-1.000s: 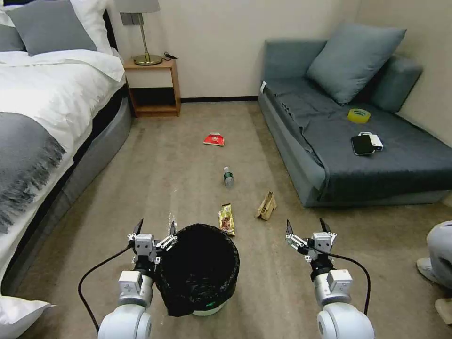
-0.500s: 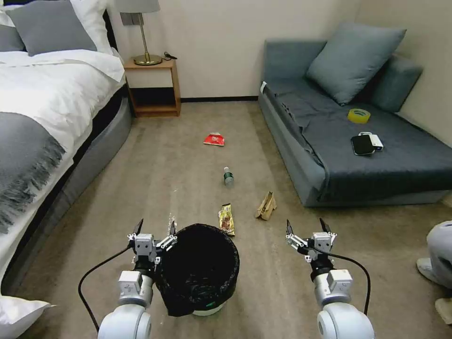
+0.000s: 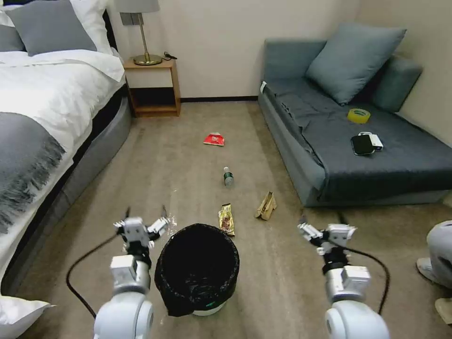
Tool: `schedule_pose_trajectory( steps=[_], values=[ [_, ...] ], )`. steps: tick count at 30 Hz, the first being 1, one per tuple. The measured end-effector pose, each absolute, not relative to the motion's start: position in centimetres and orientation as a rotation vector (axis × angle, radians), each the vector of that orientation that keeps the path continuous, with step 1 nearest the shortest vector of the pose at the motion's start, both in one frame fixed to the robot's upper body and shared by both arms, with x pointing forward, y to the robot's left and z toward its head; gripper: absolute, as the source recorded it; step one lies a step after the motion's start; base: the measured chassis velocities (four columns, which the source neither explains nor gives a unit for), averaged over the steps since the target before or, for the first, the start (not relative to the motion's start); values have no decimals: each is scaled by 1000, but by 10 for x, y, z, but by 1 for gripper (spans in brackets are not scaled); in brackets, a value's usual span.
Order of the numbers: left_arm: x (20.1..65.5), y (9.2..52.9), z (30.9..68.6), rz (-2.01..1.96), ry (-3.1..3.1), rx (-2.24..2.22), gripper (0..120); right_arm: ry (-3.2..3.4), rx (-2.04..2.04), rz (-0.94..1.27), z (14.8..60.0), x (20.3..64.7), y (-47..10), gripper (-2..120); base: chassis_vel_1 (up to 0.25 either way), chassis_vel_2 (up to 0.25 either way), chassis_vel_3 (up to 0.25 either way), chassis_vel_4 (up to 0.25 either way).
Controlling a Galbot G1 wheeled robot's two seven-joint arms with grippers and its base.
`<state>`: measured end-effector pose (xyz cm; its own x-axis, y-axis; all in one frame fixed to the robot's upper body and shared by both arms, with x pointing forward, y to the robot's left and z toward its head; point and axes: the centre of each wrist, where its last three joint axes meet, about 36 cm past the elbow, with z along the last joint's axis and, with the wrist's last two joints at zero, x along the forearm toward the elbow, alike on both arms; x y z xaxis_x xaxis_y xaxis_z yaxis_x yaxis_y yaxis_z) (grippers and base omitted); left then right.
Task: Pick up the trash bin, then pick up the garbage on the floor and place it into the trash bin.
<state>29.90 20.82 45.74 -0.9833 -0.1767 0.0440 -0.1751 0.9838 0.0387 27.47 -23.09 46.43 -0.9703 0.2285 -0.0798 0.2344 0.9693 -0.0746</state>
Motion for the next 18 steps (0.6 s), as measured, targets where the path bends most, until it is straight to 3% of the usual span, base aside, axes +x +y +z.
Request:
schedule_pose_trajectory(
  steps=[12,18],
  values=[
    [288,225,505,135,-2691,148,100,3018,403,-122,475,273,-236,100,0,0,0,0],
    [289,229,506,143,-2623,111,100,3016,403,-122,476,273,-237,100,0,0,0,0]
  ],
)
